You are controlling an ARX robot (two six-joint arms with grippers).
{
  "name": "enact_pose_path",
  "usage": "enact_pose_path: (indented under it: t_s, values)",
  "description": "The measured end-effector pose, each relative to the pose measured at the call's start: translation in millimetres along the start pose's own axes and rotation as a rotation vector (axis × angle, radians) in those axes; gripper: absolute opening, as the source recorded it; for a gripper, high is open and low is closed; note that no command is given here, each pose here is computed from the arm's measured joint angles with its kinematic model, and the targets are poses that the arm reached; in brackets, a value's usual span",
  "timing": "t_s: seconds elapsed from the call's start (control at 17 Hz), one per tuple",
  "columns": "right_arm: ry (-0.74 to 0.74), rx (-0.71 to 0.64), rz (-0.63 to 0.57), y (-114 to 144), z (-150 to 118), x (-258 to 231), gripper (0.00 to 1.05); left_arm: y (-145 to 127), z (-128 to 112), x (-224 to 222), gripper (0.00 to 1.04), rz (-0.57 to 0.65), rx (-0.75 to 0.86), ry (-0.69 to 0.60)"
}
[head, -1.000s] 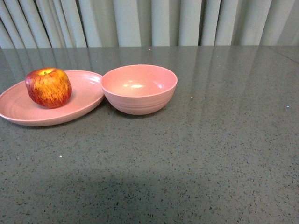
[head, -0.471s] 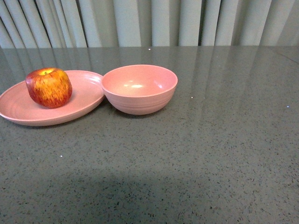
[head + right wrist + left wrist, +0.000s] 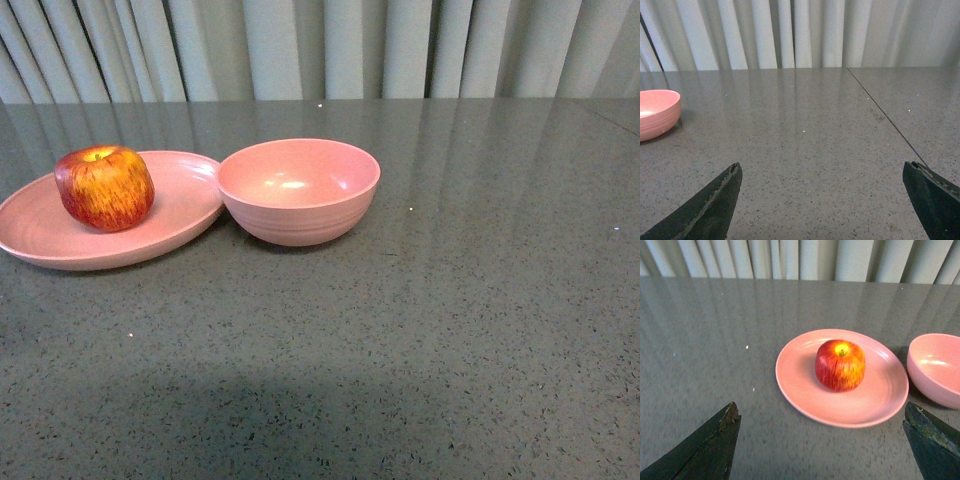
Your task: Move apple from plate to bowl
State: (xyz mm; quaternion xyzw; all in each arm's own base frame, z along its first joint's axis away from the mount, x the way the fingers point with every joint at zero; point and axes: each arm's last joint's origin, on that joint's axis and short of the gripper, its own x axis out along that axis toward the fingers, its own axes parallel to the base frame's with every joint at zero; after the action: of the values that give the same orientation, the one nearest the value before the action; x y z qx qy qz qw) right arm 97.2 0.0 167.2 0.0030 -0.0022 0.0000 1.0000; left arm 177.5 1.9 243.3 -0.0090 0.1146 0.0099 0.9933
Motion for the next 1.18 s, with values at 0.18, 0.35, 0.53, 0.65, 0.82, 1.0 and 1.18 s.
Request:
enact_pose_path:
  t_s: [0.18, 0.35, 0.53, 0.65, 0.82, 1.0, 1.18]
  values:
    - [0.000, 0.000, 0.000, 0, 0, 0, 0.98, -4, 26, 62, 0.98, -0.068, 0.052, 0.122]
    - [0.000, 0.000, 0.000, 0, 0, 0, 0.98, -15, 36, 117, 0.98, -0.115, 0.058, 0.227]
    - [0.000, 0.000, 0.000, 0, 0, 0, 0.98, -26, 39, 151, 0.98, -0.157, 0.064, 0.282]
    - [0.000, 0.000, 0.000, 0, 0, 0, 0.98, -29, 35, 166, 0.98, -0.146, 0.070, 0.315]
    - [0.000, 0.000, 0.000, 0, 0, 0, 0.98, -31, 32, 175, 0.98, -0.122, 0.077, 0.336]
    - [0.000, 0.000, 0.000, 0, 0, 0, 0.98, -29, 26, 180, 0.98, -0.113, 0.074, 0.378]
    - [0.000, 0.000, 0.000, 0, 0, 0, 0.98, -29, 17, 185, 0.98, -0.124, 0.062, 0.420]
